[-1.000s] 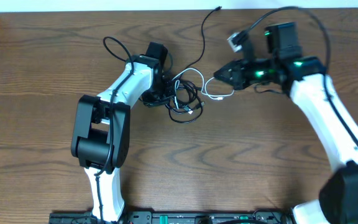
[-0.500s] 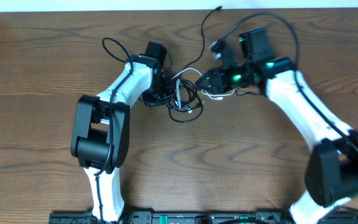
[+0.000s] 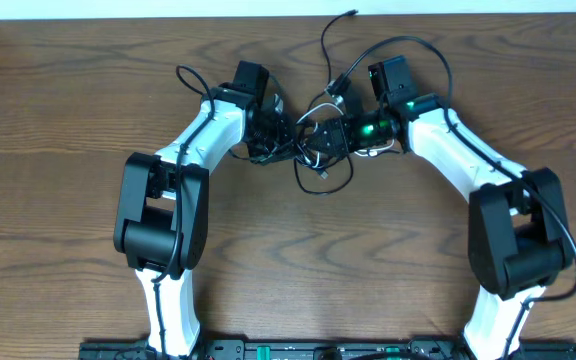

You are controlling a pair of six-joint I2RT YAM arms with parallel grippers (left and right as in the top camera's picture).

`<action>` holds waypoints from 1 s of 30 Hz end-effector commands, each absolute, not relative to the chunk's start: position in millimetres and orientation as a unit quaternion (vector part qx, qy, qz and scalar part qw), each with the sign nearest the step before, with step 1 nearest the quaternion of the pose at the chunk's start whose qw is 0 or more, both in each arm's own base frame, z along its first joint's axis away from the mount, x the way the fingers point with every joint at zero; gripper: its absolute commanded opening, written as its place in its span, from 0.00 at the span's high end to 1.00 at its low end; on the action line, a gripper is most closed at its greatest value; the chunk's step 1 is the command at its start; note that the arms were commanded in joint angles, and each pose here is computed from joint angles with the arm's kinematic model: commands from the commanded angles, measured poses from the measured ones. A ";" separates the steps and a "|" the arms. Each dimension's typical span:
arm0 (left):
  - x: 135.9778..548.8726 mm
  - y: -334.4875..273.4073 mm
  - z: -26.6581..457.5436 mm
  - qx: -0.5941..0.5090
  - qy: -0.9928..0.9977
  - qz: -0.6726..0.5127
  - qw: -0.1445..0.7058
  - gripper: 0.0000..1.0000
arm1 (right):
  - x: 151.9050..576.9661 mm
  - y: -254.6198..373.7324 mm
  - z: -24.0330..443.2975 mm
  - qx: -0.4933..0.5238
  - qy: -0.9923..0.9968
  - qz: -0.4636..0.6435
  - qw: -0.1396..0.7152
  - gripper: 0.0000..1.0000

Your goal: Untangle cables

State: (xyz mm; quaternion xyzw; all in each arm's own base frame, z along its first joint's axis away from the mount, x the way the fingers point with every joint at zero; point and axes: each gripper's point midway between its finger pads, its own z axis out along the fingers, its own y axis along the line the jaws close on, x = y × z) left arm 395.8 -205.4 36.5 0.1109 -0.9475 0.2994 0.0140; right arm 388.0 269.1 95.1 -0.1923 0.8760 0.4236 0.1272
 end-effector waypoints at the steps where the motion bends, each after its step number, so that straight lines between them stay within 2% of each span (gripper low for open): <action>1: 392.0 -209.0 34.1 0.117 -0.941 0.316 0.031 0.92 | 387.5 268.5 80.0 -0.189 0.876 0.429 0.110 0.57; 12: 397.8 -188.4 21.0 0.130 -0.959 0.251 0.005 0.92 | 399.9 256.7 71.3 -0.169 0.891 0.404 0.122 0.58; 16: 401.1 -177.9 15.6 0.169 -0.961 0.220 -0.001 0.92 | 398.6 264.0 58.9 -0.161 0.895 0.402 0.111 0.57; 22: 402.2 -174.9 14.2 0.211 -0.954 0.211 0.004 0.92 | 397.8 292.3 56.4 -0.164 0.872 0.450 0.105 0.58; 30: 402.0 -174.9 14.2 0.211 -0.954 0.211 0.004 0.92 | 396.3 304.7 61.4 -0.169 0.861 0.469 0.106 0.62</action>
